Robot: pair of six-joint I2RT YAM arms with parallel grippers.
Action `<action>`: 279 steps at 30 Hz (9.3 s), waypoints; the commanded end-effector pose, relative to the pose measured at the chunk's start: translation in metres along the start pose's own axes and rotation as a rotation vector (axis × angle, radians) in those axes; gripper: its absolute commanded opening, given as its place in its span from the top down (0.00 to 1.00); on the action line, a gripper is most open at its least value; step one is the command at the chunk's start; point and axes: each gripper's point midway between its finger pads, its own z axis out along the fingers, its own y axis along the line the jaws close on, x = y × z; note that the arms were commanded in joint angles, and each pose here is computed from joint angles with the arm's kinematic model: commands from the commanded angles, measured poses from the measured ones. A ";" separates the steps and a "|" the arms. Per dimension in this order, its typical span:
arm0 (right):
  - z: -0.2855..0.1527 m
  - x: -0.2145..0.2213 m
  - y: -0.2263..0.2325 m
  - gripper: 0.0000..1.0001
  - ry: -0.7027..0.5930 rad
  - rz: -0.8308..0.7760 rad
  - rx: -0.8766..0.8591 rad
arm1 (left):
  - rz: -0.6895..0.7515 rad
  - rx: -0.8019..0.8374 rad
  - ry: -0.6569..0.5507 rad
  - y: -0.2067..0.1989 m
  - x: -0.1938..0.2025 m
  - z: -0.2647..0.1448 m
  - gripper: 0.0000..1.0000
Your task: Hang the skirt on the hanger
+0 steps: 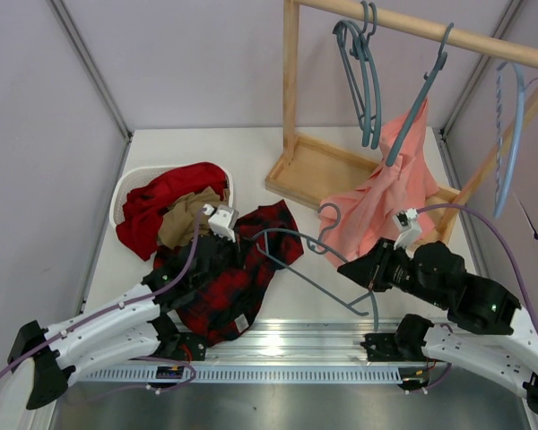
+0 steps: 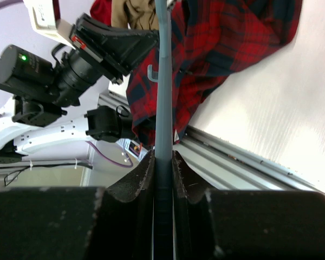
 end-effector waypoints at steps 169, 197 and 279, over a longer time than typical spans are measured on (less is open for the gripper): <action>0.081 -0.018 0.067 1.00 -0.554 -0.234 -0.189 | -0.349 0.140 -0.068 -0.056 -0.107 -0.030 0.15; 0.166 -0.006 0.087 1.00 -0.615 -0.179 -0.029 | -0.428 0.145 -0.012 -0.055 -0.080 -0.039 0.17; 0.215 0.165 0.053 0.51 0.019 -0.534 -0.179 | -0.396 0.148 -0.177 -0.008 -0.110 -0.048 0.93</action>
